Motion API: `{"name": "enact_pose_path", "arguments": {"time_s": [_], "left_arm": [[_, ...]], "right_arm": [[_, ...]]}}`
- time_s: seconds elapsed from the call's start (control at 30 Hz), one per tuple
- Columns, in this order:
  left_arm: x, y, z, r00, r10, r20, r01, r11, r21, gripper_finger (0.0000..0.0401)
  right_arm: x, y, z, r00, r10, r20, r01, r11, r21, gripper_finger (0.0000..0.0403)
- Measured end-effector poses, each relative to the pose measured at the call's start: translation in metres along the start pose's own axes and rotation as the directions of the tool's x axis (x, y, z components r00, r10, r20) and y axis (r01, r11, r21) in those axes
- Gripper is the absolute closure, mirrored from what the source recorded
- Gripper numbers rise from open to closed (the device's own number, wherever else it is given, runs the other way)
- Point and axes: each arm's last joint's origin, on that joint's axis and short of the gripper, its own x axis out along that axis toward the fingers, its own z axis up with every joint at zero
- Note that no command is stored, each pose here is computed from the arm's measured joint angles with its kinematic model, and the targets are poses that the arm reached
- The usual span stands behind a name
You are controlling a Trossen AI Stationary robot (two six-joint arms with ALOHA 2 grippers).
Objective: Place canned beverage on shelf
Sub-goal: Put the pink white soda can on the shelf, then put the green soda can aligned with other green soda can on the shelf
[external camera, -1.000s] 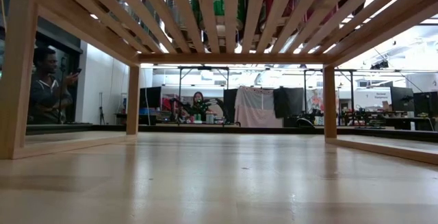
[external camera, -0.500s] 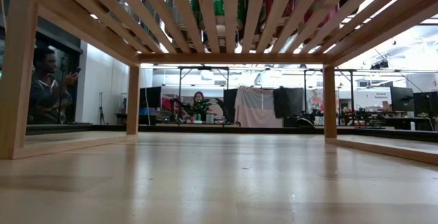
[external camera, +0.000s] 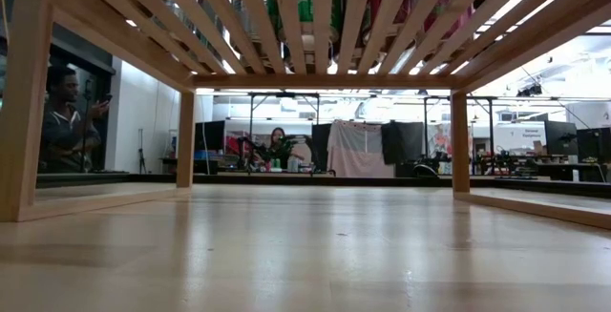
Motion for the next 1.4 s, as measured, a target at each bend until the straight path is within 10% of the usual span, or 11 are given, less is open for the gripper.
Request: {"name": "enact_pose_path", "arguments": {"time_s": [0.4,0.63,1.0,1.13,1.4], "left_arm": [[-0.005,0.003,0.005,1.0,-0.015,0.01,0.016,1.0,-0.011,0.0037],[-0.018,0.007,0.015,0.984,-0.177,-0.009,0.176,0.982,-0.072,0.0037],[-0.05,-0.024,-0.001,0.831,-0.524,-0.186,0.377,0.776,-0.505,0.0037],[-0.066,-0.055,-0.025,0.766,-0.577,-0.283,0.322,0.726,-0.607,0.0037],[-0.118,-0.104,-0.07,0.668,-0.454,-0.59,0.01,0.798,-0.602,0.0037]], "right_arm": [[-0.031,-0.015,0.019,0.99,0.033,0.139,-0.039,0.998,0.04,0.005],[-0.058,-0.026,0.045,0.922,0.047,0.385,-0.166,0.945,0.282,0.0049],[-0.058,-0.021,0.058,0.861,0.095,0.5,-0.315,0.871,0.377,0.0049],[-0.052,-0.017,0.056,0.87,0.116,0.479,-0.317,0.876,0.363,0.0049],[-0.045,-0.014,0.053,0.882,0.122,0.455,-0.312,0.875,0.37,0.0049]]}}
